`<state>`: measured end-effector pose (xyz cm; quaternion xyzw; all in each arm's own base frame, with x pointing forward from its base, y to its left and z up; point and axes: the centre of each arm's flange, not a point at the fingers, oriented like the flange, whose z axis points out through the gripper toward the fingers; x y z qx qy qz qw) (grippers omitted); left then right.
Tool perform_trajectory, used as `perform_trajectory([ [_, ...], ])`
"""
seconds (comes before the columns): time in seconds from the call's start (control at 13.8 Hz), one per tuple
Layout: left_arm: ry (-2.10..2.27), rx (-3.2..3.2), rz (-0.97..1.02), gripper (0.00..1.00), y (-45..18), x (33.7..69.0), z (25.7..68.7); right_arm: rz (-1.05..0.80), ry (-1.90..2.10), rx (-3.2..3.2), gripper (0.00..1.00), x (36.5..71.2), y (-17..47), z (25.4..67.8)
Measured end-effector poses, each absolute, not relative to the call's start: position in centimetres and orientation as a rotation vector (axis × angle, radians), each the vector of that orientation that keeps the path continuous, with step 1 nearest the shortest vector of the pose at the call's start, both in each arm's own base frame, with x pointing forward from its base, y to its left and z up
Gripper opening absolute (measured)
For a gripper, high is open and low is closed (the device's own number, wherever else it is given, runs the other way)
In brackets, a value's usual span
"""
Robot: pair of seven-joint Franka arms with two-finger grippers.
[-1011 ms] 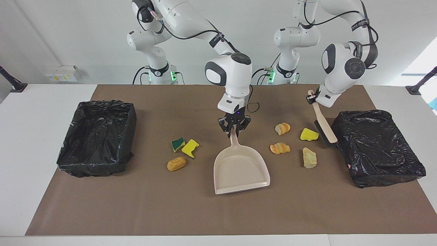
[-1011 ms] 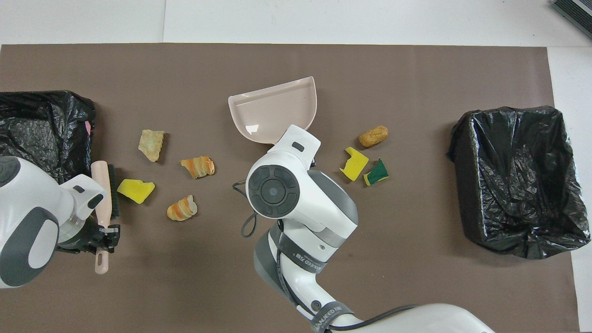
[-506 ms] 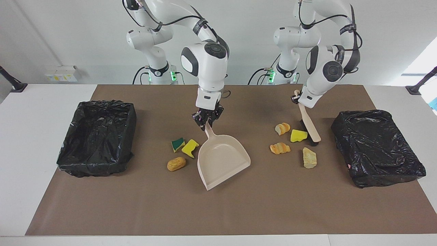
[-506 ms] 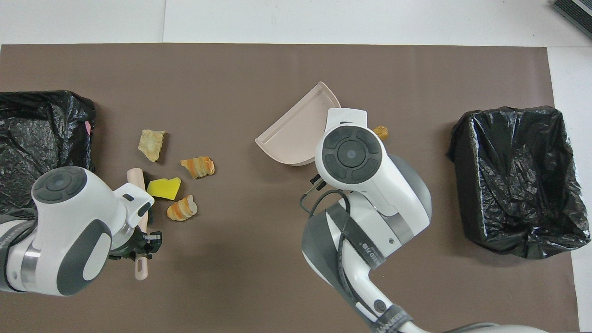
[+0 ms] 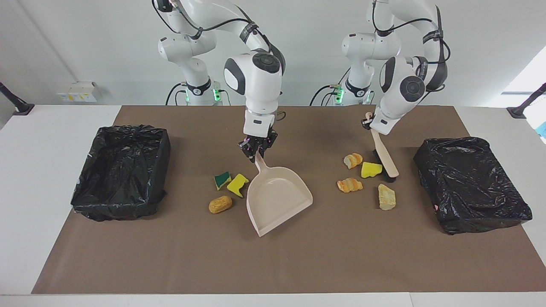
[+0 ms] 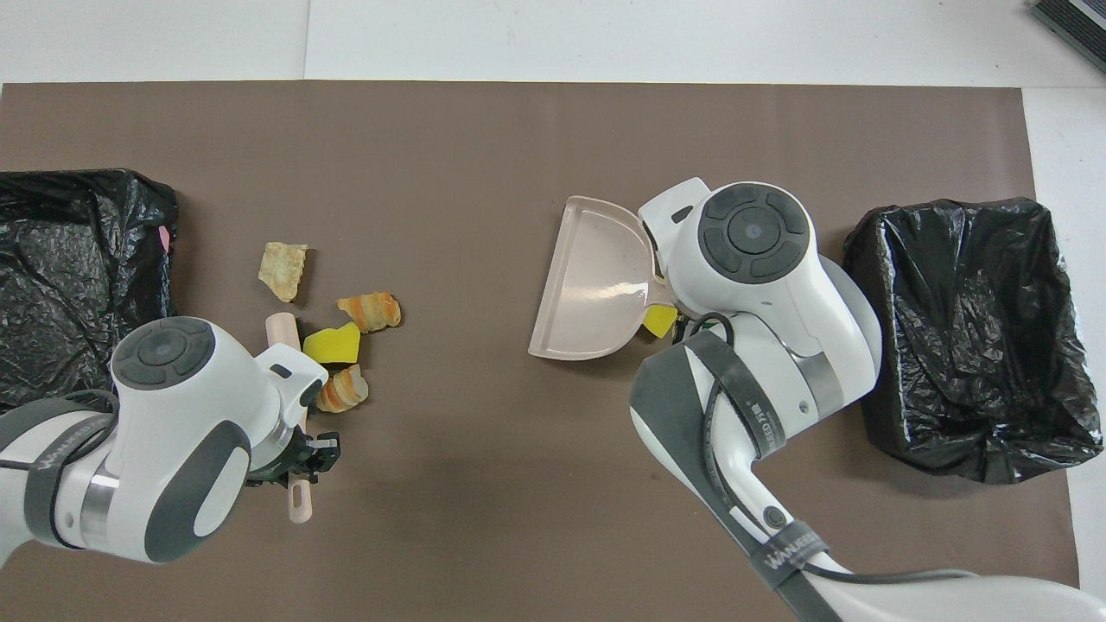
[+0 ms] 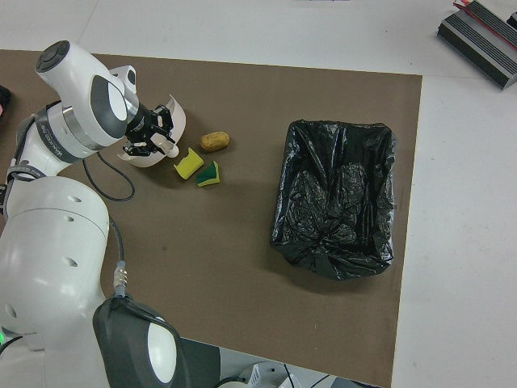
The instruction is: Sweep and dump trash in bin
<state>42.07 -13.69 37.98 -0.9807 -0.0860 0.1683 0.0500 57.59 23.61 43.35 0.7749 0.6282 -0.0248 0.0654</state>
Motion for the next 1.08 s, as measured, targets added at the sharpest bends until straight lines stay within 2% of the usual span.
perform_trajectory([
  [0.22,-0.327,-3.001,0.395,0.27,-10.2,45.2,41.0,-0.124,2.16,2.116,0.33,57.4,23.0,42.4],
  [0.43,-0.241,-3.005,0.315,0.27,-6.5,48.5,42.3,-0.072,2.22,2.127,0.33,56.5,24.4,41.2],
  [0.72,0.047,-2.962,0.332,0.27,-5.9,50.4,39.4,-0.038,2.23,2.162,0.33,56.4,24.3,39.2],
  [1.08,0.157,-2.943,0.41,0.27,-7.8,50.0,36.3,-0.01,2.253,2.161,0.33,56.2,25.5,37.6],
])
